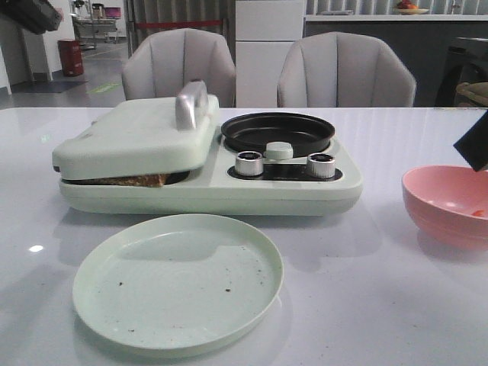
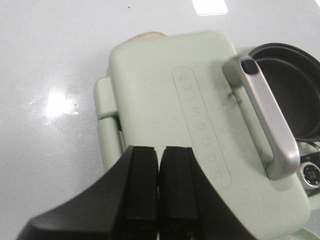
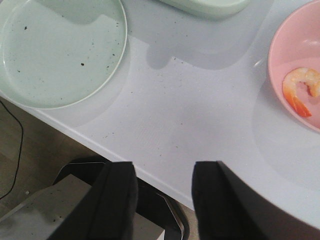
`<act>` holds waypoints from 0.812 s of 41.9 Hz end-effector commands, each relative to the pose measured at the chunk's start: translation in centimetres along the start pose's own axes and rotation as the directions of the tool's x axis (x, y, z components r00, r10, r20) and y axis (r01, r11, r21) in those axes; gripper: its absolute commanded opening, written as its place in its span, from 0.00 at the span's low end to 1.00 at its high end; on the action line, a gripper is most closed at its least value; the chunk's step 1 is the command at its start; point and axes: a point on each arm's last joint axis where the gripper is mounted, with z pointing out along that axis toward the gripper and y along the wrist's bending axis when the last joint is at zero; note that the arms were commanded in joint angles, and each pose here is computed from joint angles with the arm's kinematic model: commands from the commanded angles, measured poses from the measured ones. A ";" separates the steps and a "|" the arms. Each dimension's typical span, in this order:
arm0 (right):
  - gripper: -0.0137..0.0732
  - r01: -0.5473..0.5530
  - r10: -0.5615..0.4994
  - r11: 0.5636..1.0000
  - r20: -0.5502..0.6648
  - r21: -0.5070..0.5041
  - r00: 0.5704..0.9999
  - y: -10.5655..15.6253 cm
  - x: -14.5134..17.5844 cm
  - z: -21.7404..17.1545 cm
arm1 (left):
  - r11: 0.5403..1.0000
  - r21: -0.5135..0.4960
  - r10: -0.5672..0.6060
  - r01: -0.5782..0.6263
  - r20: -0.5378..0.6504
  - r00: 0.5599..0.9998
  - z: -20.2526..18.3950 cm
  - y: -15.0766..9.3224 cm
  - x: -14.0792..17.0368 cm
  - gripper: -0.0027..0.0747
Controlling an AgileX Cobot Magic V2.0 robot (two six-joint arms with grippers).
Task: Make breakfast with bread and shrimp
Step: 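Release the lid handle and raise the left gripper away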
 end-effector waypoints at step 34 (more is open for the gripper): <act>0.61 0.005 -0.006 1.000 0.091 0.005 0.996 0.0 -1.1 -1.1 | 0.815 0.327 0.488 -0.478 0.058 0.871 -8.4 -18.3 12.0 0.18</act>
